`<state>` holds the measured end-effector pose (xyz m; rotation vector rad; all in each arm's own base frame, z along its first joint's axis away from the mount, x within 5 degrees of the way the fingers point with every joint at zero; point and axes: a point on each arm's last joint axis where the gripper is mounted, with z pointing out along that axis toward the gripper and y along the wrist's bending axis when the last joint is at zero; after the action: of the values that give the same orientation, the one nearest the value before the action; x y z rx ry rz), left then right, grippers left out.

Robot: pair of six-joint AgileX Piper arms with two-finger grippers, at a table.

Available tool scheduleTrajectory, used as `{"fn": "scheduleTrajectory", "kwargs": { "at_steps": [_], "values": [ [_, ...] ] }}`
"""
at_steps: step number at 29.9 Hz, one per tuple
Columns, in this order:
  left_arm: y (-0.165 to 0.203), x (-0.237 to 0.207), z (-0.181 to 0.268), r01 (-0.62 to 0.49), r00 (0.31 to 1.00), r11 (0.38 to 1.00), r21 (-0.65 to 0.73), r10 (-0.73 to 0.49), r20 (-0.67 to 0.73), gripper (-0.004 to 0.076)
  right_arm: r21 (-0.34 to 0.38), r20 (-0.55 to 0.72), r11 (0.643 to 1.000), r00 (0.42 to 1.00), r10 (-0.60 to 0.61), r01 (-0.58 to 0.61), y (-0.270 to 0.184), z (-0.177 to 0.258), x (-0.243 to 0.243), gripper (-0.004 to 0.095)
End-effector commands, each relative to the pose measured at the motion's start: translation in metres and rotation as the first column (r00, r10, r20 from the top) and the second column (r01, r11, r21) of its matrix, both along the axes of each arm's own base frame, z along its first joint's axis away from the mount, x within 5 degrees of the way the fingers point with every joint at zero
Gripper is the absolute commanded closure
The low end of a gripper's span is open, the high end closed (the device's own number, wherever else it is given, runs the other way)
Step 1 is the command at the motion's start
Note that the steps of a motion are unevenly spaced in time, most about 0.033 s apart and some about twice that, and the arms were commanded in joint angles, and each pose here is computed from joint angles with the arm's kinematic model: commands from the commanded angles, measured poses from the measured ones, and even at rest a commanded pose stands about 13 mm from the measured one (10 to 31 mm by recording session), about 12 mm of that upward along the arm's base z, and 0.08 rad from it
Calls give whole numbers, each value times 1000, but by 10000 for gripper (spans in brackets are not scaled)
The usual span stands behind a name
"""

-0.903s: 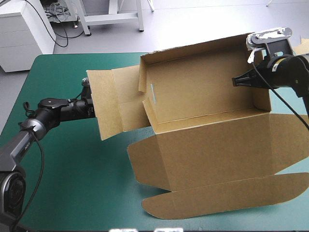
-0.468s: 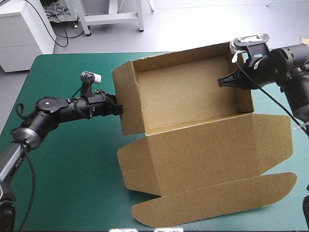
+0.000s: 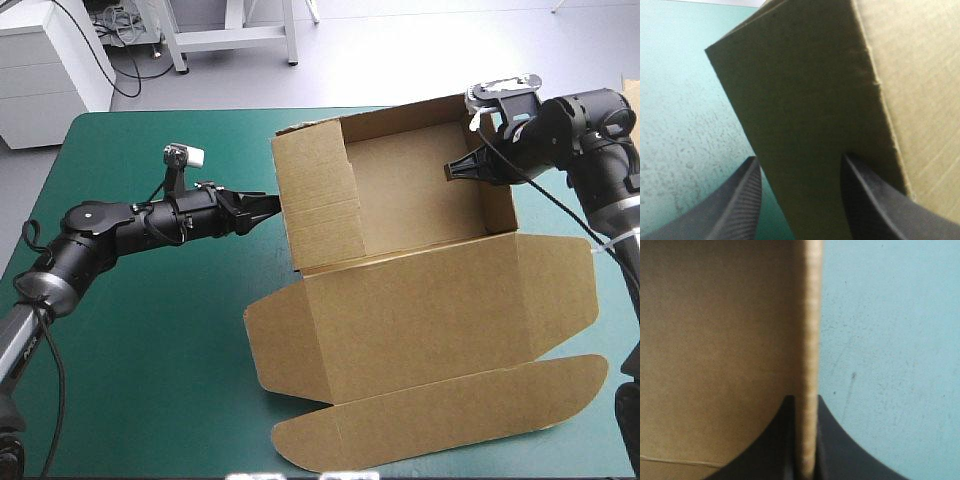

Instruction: Fold the box

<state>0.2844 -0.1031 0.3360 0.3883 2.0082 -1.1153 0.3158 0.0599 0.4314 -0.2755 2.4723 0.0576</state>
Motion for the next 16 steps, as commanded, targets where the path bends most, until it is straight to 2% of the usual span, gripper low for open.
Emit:
{"fn": "scheduleTrajectory", "kwargs": {
  "at_steps": [1, 8, 16],
  "values": [
    [-4, -8, 30, 22, 997, 993, -116, -13, 75, 375, 27, 117, 1000, 993, 2, -5, -1, 22, -7, 924],
    [-5, -9, 33, 28, 997, 987, -161, -17, 73, 375, 79, 150, 997, 989, 12, -24, 4, 25, -6, 923],
    [-6, -10, 35, 48, 997, 980, -192, -35, 68, 375, 75, 144, 997, 990, 11, -22, 4, 22, -2, 922]
  ]
}}
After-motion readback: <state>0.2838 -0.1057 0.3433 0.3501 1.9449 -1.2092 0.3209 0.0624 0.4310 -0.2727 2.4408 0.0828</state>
